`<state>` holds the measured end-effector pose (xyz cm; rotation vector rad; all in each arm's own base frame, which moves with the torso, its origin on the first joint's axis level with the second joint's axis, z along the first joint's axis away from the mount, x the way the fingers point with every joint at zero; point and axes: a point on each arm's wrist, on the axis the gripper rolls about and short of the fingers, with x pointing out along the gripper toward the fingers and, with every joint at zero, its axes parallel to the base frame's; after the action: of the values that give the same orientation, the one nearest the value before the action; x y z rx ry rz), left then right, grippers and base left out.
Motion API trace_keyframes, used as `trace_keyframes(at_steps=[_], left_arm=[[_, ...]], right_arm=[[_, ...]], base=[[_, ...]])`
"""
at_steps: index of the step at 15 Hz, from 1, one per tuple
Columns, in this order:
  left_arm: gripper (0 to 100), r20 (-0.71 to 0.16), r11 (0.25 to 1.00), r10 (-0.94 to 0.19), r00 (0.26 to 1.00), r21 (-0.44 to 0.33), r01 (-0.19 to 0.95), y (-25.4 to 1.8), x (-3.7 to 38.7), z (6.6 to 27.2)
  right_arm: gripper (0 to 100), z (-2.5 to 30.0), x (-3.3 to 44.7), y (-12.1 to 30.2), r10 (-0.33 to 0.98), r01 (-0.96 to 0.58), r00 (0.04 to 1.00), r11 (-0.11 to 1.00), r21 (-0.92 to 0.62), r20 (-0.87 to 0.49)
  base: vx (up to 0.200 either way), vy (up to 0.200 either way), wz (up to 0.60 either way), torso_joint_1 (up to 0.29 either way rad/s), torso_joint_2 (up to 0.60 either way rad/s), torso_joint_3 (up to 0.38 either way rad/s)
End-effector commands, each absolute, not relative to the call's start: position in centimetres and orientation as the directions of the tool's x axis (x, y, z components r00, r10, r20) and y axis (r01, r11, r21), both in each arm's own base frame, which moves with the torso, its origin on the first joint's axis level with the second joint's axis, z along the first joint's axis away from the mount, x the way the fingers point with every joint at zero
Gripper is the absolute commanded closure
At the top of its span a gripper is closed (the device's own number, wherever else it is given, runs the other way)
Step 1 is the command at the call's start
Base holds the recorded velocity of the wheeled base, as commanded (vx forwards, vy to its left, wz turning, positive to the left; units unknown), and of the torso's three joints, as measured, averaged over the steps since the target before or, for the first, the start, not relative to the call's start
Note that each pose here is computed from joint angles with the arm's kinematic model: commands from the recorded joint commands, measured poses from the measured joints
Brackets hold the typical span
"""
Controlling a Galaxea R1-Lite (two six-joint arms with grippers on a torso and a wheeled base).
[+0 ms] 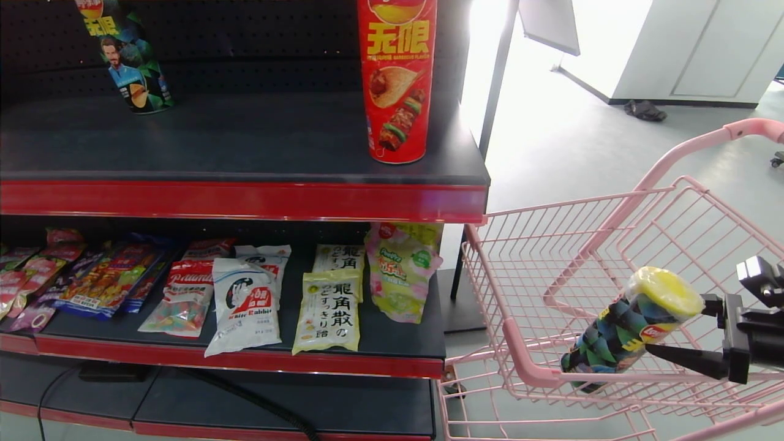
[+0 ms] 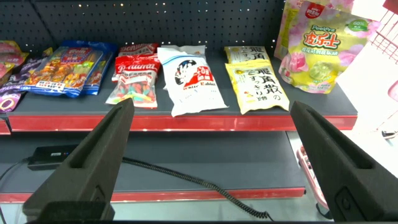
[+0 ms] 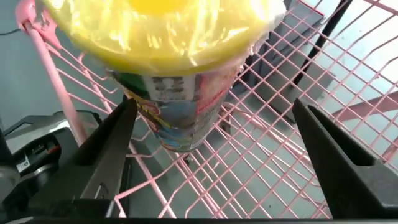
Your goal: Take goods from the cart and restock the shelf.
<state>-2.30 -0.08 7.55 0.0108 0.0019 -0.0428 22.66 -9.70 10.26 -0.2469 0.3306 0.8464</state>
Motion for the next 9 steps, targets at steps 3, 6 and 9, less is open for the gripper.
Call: trace_keyframes(at_steps=[3, 6, 9], left_arm=[[0, -0.003, 0.999, -0.043, 0.999, 0.011, 0.043, -0.1, -2.3, 7.5], [0, -0.003, 0.999, -0.043, 0.999, 0.011, 0.043, -0.1, -2.3, 7.5], [0, -0.003, 0.999, -0.043, 0.999, 0.011, 0.043, -0.1, -2.3, 7.5]], right_arm=[[0, 10.0, 23.0, -8.3, 0.728, -0.804, 0.57, 0.59, -0.076, -0.38], [0, 10.0, 23.2, -7.1, 0.757, -0.832, 0.533, 0.549, -0.074, -0.379], [0, 9.9, 23.1, -7.0, 0.761, -0.834, 0.53, 0.548, -0.064, -0.374]], base=[[0.0, 0.0, 0.0, 0.0, 0.0, 0.0], [0.0, 0.0, 0.0, 0.0, 0.0, 0.0], [0.0, 0.0, 0.0, 0.0, 0.0, 0.0]])
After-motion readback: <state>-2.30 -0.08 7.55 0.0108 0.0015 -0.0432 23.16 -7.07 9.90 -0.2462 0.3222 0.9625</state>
